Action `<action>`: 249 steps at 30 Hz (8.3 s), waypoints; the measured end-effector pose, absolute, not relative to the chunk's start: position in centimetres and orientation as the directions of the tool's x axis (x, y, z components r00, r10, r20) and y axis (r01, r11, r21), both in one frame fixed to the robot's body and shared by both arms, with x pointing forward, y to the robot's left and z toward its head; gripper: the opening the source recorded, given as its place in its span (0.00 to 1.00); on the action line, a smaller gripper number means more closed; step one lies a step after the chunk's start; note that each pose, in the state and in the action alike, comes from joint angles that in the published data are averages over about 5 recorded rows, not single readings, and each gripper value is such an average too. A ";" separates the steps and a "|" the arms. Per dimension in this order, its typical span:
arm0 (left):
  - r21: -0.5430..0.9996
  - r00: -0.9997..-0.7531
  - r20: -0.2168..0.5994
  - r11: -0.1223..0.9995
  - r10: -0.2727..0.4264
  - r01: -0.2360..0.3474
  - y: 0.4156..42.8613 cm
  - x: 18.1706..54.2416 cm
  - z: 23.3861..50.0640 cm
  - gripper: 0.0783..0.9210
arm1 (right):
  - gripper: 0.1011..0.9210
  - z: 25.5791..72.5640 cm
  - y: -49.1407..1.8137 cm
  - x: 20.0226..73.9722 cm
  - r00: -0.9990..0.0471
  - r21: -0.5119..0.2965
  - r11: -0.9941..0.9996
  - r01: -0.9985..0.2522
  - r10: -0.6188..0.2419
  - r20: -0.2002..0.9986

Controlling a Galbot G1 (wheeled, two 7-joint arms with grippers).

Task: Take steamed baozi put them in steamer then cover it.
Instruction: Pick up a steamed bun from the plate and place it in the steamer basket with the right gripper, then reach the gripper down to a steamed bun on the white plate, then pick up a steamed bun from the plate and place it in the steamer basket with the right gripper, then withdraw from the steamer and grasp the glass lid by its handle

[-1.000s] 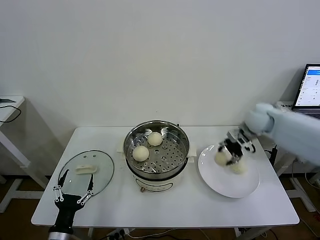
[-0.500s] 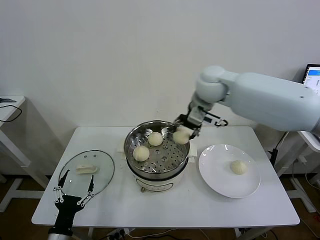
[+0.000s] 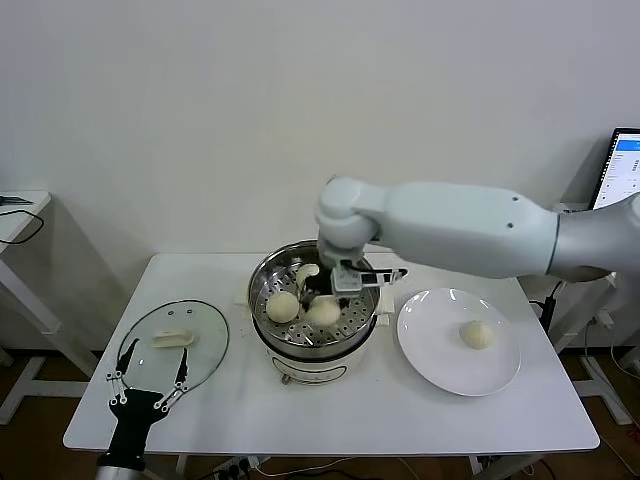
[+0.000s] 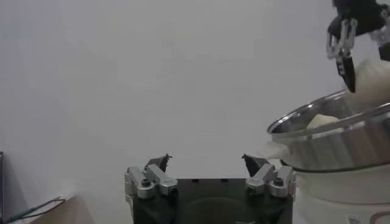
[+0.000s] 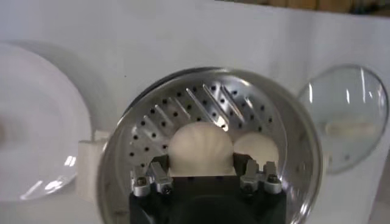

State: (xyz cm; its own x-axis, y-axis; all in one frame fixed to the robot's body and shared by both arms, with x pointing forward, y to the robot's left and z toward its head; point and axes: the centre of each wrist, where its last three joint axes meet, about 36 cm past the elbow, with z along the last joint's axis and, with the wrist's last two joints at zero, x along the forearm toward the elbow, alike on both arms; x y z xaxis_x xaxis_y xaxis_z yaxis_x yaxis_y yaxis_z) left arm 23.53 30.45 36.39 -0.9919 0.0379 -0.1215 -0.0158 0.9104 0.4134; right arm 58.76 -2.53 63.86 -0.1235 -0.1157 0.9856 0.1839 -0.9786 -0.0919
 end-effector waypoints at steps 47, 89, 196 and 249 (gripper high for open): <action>0.417 -0.991 -0.131 0.908 0.036 -0.022 30.5 23.8 35.7 0.88 | 0.88 69.5 -15.9 64.1 -0.234 -0.241 -0.924 -0.296 -0.174 0.956; 0.420 -0.991 -0.121 0.907 0.049 -0.006 30.6 23.1 35.5 0.88 | 0.88 47.7 -45.3 65.1 -0.094 -0.090 0.044 -0.995 -0.114 0.989; 0.410 -0.987 -0.152 0.912 0.042 -0.024 30.2 24.3 34.6 0.88 | 0.87 61.1 -7.9 69.5 -0.063 -0.099 -0.407 -0.908 -0.101 0.993; 0.843 -0.988 -0.148 0.529 0.044 -0.103 32.4 32.1 33.8 0.88 | 0.88 39.1 -31.7 50.0 -0.898 -0.190 0.981 0.043 -0.045 -0.437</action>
State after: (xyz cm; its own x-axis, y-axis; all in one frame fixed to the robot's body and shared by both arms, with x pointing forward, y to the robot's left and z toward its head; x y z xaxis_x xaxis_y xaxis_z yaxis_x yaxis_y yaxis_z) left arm 32.12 32.43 33.80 -0.9880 0.0439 -0.1482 -0.1029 0.5286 0.8426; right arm 49.98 -31.66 39.09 -0.8984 -0.0452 -0.4368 0.0430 0.9808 -0.1900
